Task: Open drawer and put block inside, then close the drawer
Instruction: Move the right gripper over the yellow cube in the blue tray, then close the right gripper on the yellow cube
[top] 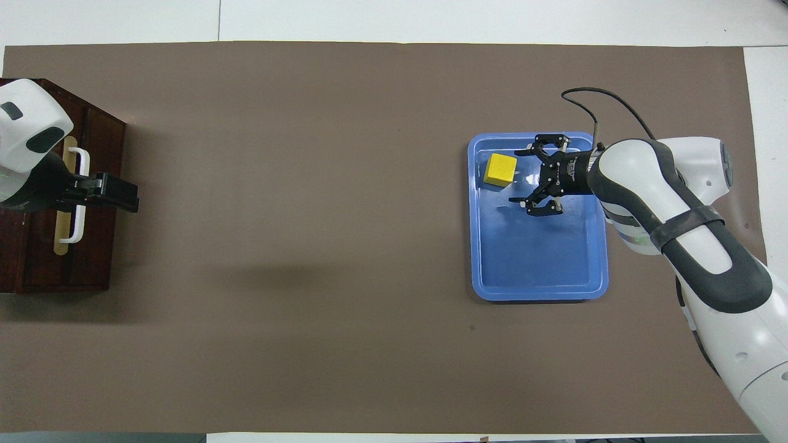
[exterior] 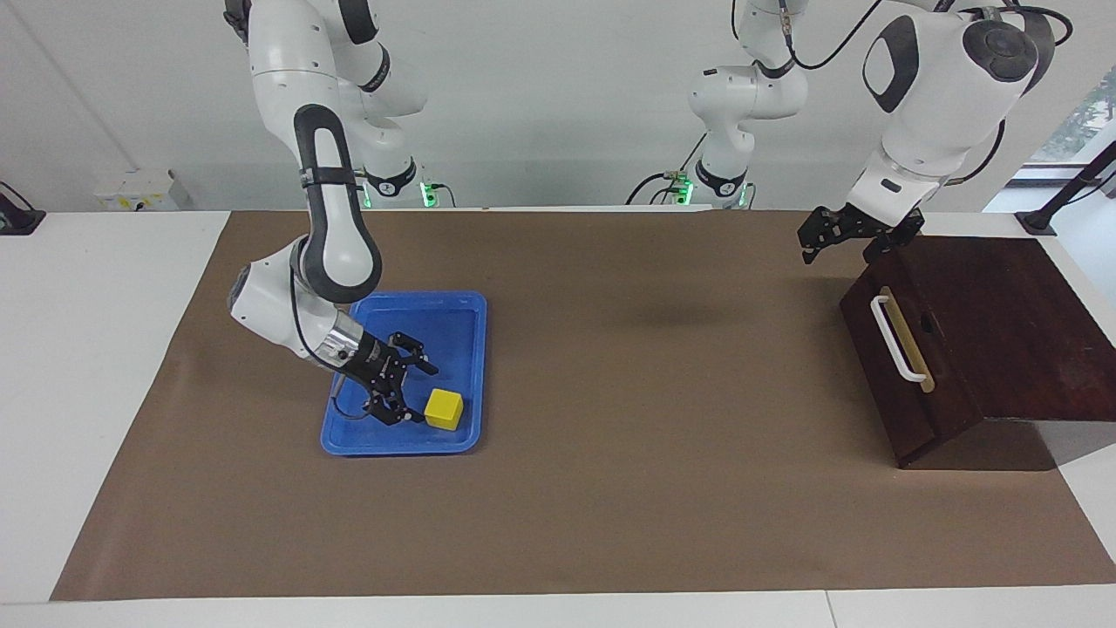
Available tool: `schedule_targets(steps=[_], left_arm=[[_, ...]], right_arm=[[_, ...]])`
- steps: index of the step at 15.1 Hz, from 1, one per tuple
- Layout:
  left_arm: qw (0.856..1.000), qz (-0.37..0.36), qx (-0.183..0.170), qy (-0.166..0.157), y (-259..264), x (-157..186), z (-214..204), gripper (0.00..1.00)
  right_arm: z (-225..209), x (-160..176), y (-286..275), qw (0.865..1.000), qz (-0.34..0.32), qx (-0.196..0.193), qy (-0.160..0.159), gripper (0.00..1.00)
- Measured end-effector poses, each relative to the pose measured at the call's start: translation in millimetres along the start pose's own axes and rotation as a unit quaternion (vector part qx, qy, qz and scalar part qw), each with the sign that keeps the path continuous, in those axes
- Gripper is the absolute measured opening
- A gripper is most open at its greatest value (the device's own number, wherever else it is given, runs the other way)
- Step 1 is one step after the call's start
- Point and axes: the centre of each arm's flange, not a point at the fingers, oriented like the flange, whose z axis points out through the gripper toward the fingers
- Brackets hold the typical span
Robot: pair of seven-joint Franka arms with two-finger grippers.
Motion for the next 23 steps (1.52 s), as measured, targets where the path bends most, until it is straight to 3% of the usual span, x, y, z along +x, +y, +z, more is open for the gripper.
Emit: schedule_targets(steps=[14,15,18,23], left_arm=[[1.0,0.0,0.0,0.0,0.0,0.0,0.0,1.0],[1.0,0.0,0.0,0.0,0.0,0.0,0.0,1.0],[1.0,0.0,0.0,0.0,0.0,0.0,0.0,1.0],[1.0,0.0,0.0,0.0,0.0,0.0,0.0,1.0]], right_arm=[[6.5,-5.0,2.8,1.0,-0.014,0.0,-0.001,1.0],[6.4,-4.7,2.8,1.0,-0.013,0.0,-0.001,0.93],[5.3,-3.6,1.9,1.0,-0.013,0.005,0.002,0.57],[2.3,-6.1,-1.9,1.0,-0.011,0.015,0.002,0.56]])
